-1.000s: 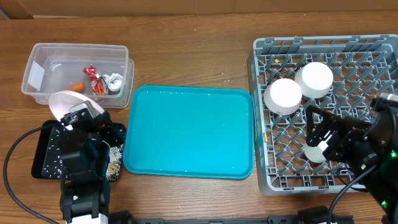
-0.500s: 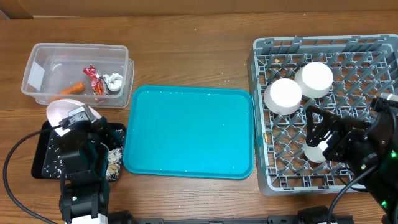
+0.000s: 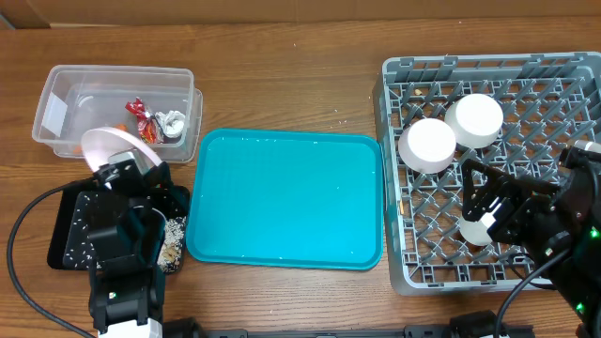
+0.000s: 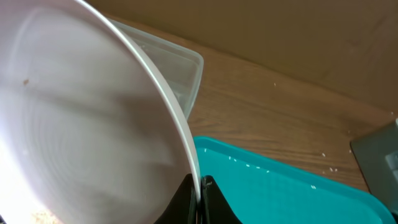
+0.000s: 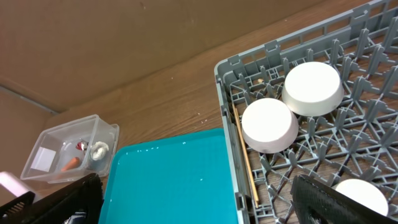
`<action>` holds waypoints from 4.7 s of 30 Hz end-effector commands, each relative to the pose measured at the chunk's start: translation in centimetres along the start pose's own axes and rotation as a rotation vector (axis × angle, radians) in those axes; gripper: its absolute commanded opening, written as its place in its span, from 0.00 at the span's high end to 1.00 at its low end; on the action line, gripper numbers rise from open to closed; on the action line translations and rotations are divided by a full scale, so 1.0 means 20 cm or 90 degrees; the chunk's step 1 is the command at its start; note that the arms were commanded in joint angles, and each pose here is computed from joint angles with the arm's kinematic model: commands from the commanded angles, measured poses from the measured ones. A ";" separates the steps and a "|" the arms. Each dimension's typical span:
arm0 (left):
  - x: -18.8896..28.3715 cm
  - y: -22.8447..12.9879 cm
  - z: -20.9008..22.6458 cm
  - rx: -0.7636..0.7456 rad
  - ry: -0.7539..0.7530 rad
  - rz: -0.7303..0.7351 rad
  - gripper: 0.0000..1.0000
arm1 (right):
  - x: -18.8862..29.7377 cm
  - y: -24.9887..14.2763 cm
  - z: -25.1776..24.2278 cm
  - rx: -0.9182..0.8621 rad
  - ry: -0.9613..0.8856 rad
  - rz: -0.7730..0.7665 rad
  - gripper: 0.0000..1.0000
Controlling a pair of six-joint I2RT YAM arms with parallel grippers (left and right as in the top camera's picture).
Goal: Sort waste into correct bins and load items into the dishwasher
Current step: 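Tilt the plate with the left gripper to dump rice onto black tray, then swing the emptied plate up and right toward the dish rack, then lower the plate upright into the rack and open the left gripper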
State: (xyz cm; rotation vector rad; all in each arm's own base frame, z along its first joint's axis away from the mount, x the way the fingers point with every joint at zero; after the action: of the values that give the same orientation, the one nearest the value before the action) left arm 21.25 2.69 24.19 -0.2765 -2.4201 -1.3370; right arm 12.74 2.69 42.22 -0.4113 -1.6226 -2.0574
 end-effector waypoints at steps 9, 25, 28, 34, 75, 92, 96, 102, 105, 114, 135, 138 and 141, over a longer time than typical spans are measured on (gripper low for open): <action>0.03 0.04 0.04 0.070 0.070 -0.027 0.96 | 0.02 0.01 0.00 0.000 -0.004 -0.011 0.00; 0.08 0.04 -0.15 -0.021 -0.167 0.026 0.96 | 0.02 0.01 0.00 0.000 -0.004 -0.011 0.00; 0.08 0.03 -0.18 -0.011 -0.197 0.042 0.96 | 0.02 0.01 0.00 0.000 -0.004 -0.011 0.00; 0.07 -0.05 -0.09 -0.015 -0.107 0.095 0.96 | 0.02 0.01 0.00 0.000 -0.004 -0.011 0.00; -0.75 -0.09 -1.65 0.215 -0.920 0.495 0.96 | 0.02 0.01 0.00 0.000 -0.004 -0.012 0.00; -0.62 -0.62 -1.93 0.282 -0.937 0.611 0.96 | 0.02 0.01 0.00 0.000 -0.004 -0.012 0.00; -0.58 -0.67 -1.96 0.285 -0.933 0.638 0.96 | 0.02 0.01 0.00 0.000 -0.004 -0.011 0.00; -0.62 -0.71 -1.96 0.316 -0.880 0.648 0.96 | 0.02 0.01 0.00 0.000 -0.004 -0.011 0.00; -0.65 -0.70 -1.97 0.351 -0.850 0.622 0.96 | 0.02 0.01 0.00 0.000 -0.004 -0.011 0.00; -0.75 -0.74 -1.95 0.418 -0.739 0.594 0.96 | 0.02 0.01 0.00 0.000 -0.004 -0.011 0.00; -0.54 -0.87 -2.05 0.333 -0.830 0.660 0.96 | 0.02 0.01 0.00 0.000 -0.004 -0.011 0.00; -0.50 -0.91 -2.07 0.323 -0.837 0.678 0.96 | 0.02 0.01 0.00 0.000 -0.004 -0.011 0.00; -0.49 -0.91 -2.07 0.323 -0.837 0.680 0.96 | 0.02 0.01 0.00 0.000 -0.004 -0.012 0.00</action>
State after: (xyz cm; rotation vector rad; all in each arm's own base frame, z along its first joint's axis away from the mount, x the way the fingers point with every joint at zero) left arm 33.68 -41.65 24.95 -2.3169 -2.4252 0.1329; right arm 12.73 2.68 42.22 -0.4118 -1.6230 -2.0569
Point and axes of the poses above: each gripper's point midway between its finger pads, its own x axis back along the fingers, its own z axis along the line the jaws close on, y = z × x, the point moved 9 cm from there along x, back along the fingers, and after that the axes turned 13 degrees about x, right-handed, at the moved point
